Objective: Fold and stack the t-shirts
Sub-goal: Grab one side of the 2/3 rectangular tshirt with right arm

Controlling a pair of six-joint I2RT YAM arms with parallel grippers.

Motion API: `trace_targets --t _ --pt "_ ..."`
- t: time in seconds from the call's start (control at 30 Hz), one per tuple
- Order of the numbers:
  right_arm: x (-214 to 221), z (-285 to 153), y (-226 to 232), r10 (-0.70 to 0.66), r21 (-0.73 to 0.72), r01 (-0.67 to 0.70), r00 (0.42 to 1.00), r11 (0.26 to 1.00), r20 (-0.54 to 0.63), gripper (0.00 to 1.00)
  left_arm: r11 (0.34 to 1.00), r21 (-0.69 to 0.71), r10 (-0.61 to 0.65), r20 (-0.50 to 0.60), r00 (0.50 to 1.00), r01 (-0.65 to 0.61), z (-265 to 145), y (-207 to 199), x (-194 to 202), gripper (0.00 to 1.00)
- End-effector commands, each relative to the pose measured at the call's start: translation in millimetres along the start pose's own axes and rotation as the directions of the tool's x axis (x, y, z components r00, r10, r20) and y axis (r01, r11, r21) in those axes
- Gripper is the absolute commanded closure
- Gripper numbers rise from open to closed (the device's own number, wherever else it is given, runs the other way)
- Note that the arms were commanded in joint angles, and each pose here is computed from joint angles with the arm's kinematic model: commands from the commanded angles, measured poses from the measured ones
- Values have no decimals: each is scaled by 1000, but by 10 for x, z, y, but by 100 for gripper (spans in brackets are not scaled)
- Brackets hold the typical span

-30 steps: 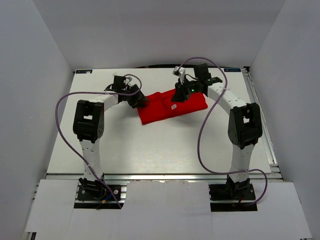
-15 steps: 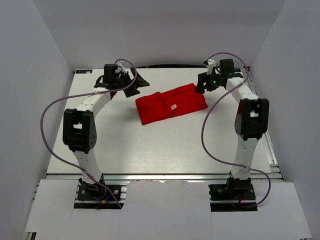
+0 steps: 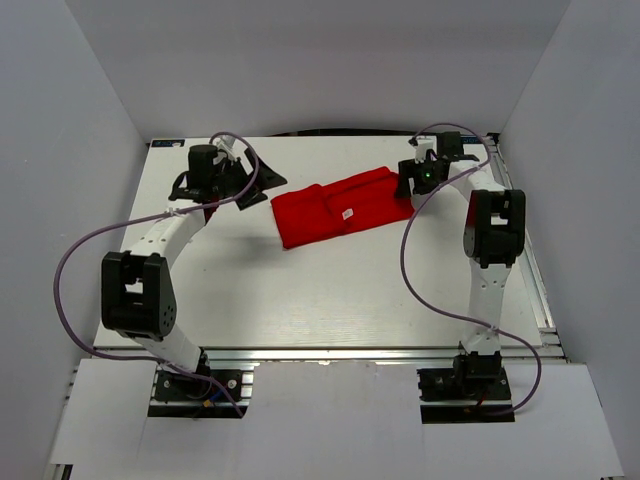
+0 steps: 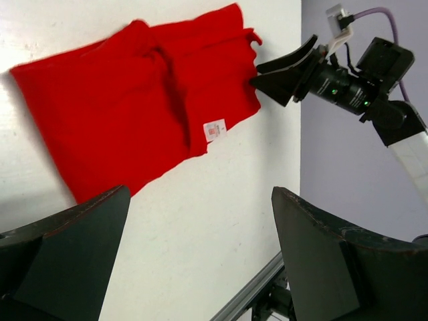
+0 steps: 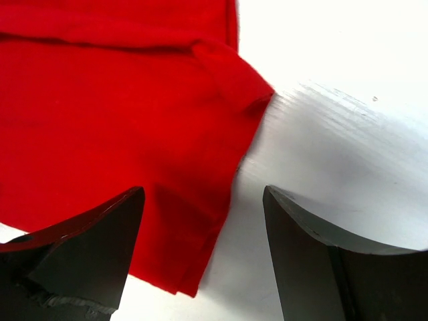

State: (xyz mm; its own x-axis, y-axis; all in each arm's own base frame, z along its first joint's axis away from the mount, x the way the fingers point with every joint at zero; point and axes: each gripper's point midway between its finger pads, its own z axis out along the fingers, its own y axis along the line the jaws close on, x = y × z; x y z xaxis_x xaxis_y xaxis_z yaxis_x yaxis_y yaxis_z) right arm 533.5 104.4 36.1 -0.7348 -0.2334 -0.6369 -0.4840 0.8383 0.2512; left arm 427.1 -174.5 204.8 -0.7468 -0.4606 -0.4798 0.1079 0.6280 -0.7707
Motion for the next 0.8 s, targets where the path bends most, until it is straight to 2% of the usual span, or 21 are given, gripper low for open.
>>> trace_targets --t 0.0,0.2,0.47,0.67,0.77 --pt "-145 -22 68 -9 -73 11 999 997 36 22 1000 20 17 42 999 -18 -175 -145 -36 2" --pt "17 159 81 27 -98 -28 1000 995 -7 22 1000 8 22 58 998 -23 -274 -173 -56 2" --pt "145 323 338 45 -160 -55 997 986 -64 24 1000 1 4 56 998 -4 -343 -166 7 2" --pt "246 394 469 43 -180 -61 993 982 -106 26 1000 0 -1 61 998 1 -378 -174 25 2" --pt "260 402 460 43 -171 -61 993 983 -109 31 1000 0 -2 61 998 2 -384 -168 39 2"
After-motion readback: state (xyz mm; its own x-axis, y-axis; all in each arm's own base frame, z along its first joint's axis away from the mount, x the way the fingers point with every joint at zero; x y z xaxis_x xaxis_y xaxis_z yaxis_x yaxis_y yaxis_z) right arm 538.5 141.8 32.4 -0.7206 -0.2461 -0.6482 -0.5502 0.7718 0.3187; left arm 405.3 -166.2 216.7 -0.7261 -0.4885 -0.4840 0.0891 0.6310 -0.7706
